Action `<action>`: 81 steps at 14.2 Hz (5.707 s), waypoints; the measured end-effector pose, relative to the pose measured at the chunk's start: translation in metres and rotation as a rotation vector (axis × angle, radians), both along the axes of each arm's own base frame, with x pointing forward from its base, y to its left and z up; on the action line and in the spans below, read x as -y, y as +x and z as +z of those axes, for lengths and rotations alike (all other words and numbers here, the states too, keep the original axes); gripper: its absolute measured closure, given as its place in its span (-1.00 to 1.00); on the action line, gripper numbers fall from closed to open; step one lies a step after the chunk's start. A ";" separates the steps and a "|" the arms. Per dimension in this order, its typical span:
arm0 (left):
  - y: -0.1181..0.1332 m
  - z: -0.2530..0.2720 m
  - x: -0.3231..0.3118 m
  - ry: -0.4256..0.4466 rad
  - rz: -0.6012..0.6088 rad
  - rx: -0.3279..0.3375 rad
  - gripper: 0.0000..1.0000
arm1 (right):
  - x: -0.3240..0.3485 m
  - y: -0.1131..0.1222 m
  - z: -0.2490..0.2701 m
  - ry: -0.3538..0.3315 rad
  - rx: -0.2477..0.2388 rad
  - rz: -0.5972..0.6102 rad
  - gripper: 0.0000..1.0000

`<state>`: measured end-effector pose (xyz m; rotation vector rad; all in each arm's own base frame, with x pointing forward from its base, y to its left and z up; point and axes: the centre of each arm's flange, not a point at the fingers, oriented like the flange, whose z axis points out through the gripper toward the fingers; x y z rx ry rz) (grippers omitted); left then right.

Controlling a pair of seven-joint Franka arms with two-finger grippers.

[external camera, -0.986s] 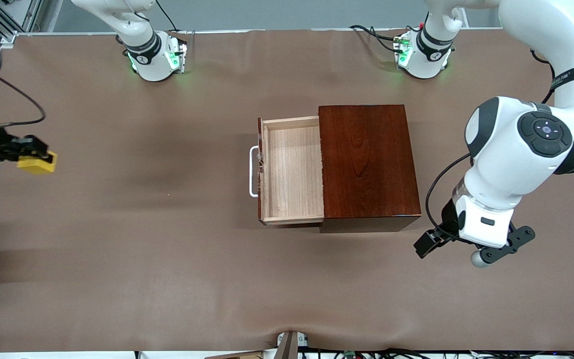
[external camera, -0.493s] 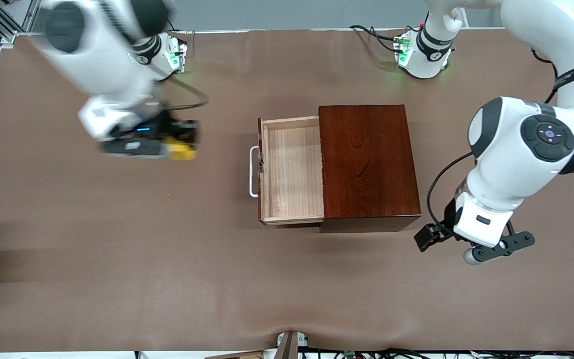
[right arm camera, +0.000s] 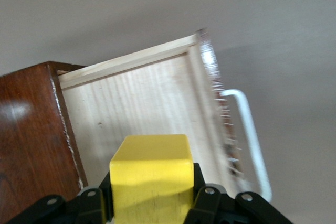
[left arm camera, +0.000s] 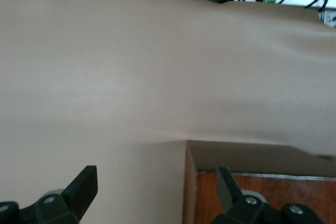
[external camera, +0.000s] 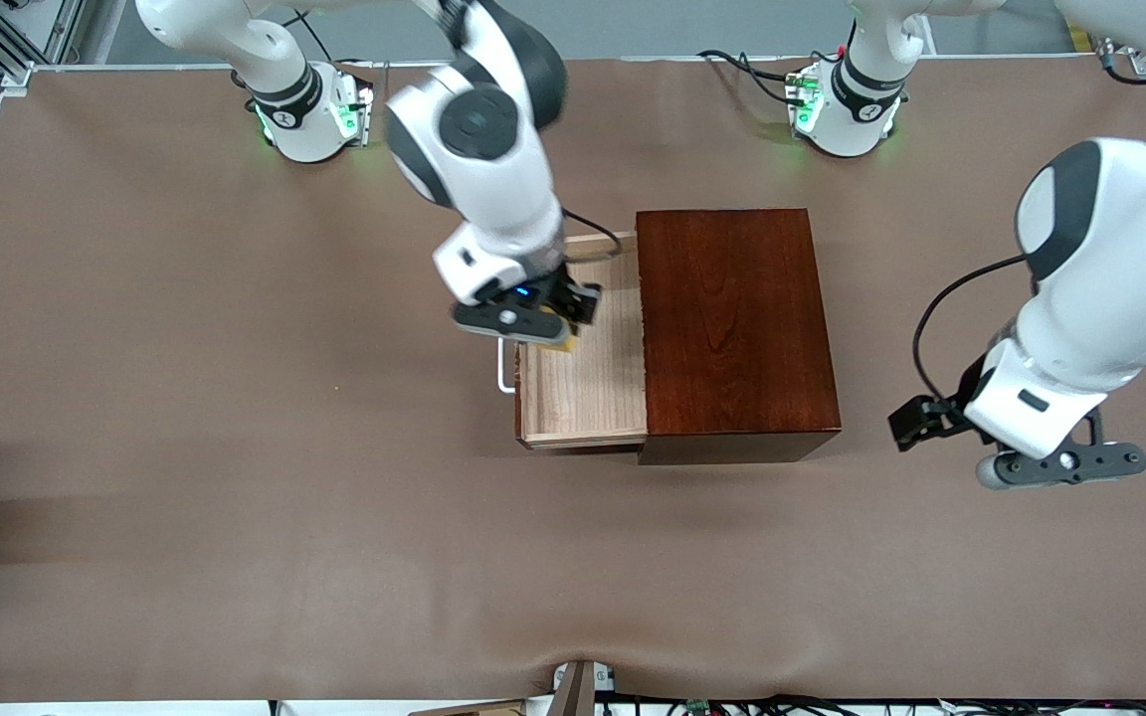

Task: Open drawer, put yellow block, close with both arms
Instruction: 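Carry the yellow cube over the open drawer with the right gripper, then release the cube into the drawer while the left gripper approaches the box, then lower the left gripper to the drawer front while the right gripper withdraws, then push the drawer into the wooden box with the left gripper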

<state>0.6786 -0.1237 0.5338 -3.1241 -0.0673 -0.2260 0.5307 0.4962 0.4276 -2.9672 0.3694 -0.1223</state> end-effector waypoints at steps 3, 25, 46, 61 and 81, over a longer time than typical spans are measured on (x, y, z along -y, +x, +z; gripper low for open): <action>-0.005 0.014 -0.027 0.018 -0.034 -0.015 -1.00 | -0.013 0.013 -0.054 0.010 0.032 -0.004 -0.12; -0.031 0.015 0.046 -0.021 0.018 -0.078 -1.00 | 0.057 0.024 0.073 -0.049 -0.027 -0.033 -1.00; -0.194 -0.115 0.441 -0.333 0.914 -0.141 -1.00 | 0.523 0.017 0.205 -0.142 -0.104 0.134 -1.00; -0.199 -0.201 0.480 -0.397 1.400 -0.214 -1.00 | 0.512 0.020 0.205 -0.148 -0.087 0.220 -1.00; -0.190 -0.210 0.467 -0.263 1.522 -0.167 -1.00 | 0.514 0.020 0.205 -0.146 -0.089 0.175 -1.00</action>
